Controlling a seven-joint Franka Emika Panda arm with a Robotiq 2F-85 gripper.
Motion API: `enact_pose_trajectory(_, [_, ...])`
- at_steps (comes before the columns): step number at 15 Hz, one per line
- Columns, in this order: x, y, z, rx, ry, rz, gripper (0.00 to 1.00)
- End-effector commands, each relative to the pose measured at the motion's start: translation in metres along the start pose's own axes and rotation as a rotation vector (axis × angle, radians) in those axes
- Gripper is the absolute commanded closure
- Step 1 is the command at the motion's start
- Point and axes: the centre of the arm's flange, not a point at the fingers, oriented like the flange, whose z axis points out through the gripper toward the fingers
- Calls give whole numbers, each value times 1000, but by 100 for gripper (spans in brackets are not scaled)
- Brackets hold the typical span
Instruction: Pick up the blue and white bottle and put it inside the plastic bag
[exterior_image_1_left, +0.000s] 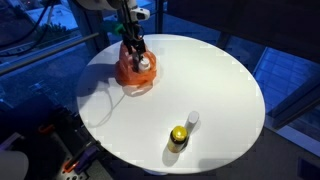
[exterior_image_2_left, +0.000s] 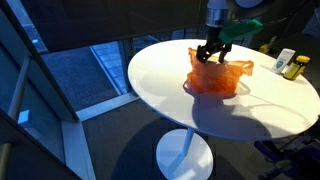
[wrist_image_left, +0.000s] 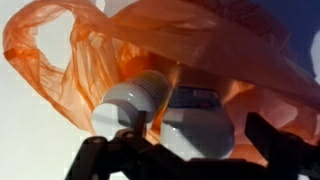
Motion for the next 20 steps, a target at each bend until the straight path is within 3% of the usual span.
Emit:
enact_pose_trajectory(1, [9,0,-11,-9,-24,6,0])
enact_pose_trajectory(14, [12,23,-66,15,-2,14,0])
enact_pose_trajectory(20, [8,53,-103,4,-9,60,0])
